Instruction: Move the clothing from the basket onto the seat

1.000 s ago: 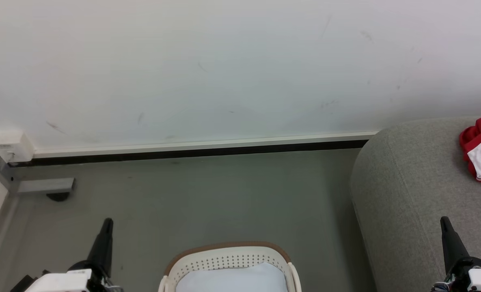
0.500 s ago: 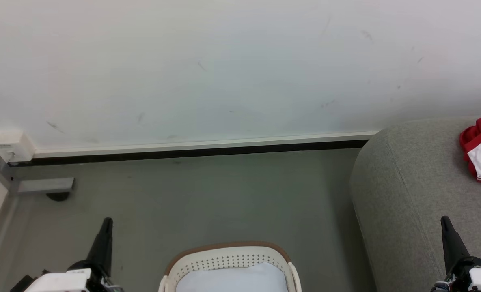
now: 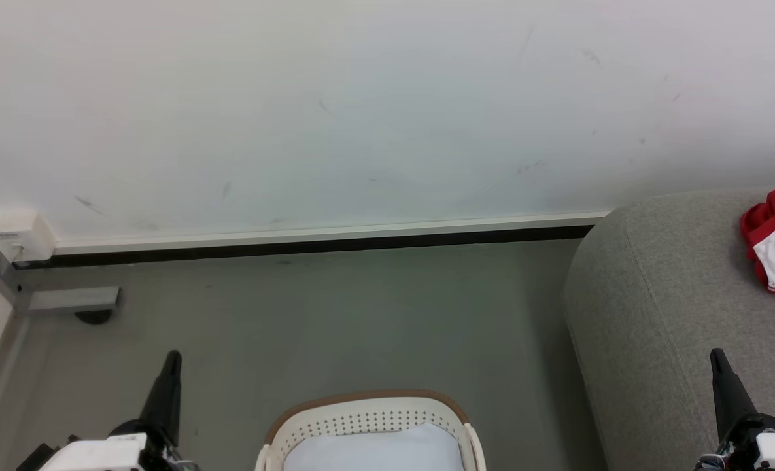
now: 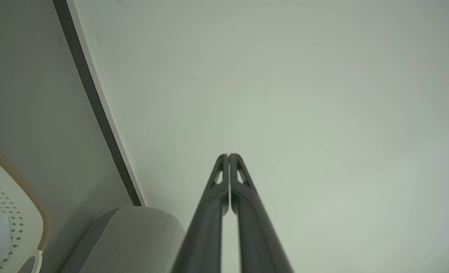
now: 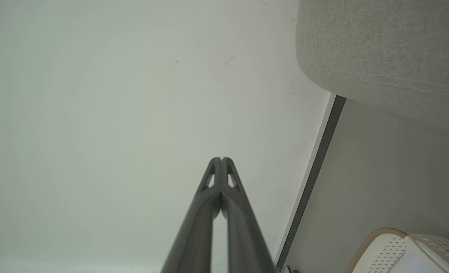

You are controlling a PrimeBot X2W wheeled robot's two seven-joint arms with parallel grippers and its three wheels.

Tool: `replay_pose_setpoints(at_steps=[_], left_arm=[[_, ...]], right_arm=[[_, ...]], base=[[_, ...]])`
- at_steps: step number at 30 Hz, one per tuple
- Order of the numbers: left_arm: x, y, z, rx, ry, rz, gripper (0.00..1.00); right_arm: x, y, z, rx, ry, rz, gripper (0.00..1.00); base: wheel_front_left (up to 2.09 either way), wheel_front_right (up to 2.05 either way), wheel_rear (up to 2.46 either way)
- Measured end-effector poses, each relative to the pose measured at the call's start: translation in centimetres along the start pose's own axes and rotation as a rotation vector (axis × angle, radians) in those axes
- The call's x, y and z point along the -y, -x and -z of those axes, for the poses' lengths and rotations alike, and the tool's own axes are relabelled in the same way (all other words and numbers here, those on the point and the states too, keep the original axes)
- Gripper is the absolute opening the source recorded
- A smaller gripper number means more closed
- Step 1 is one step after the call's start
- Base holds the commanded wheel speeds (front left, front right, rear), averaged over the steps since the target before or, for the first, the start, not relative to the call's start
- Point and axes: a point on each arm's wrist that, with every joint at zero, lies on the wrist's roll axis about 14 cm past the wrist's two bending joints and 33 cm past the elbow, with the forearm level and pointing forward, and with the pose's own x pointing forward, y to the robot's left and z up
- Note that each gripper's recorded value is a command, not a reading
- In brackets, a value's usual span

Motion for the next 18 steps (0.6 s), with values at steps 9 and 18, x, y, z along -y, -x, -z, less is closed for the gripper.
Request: replay_pose_setpoints(at_steps=[9, 18], left_arm=[[0.01, 0.00, 0.00, 0.000, 0.000, 0.000, 0.00], [0.01, 0.00, 0.00, 0.000, 0.000, 0.000, 0.00]], right_arm=[[0.00, 0.00, 0.01, 0.000, 0.000, 0.000, 0.00], [-0.01, 0.00, -0.01, 0.000, 0.000, 0.000, 0.00]], base=[[0.00, 0.00, 0.00], [0.00, 0.00, 0.00]])
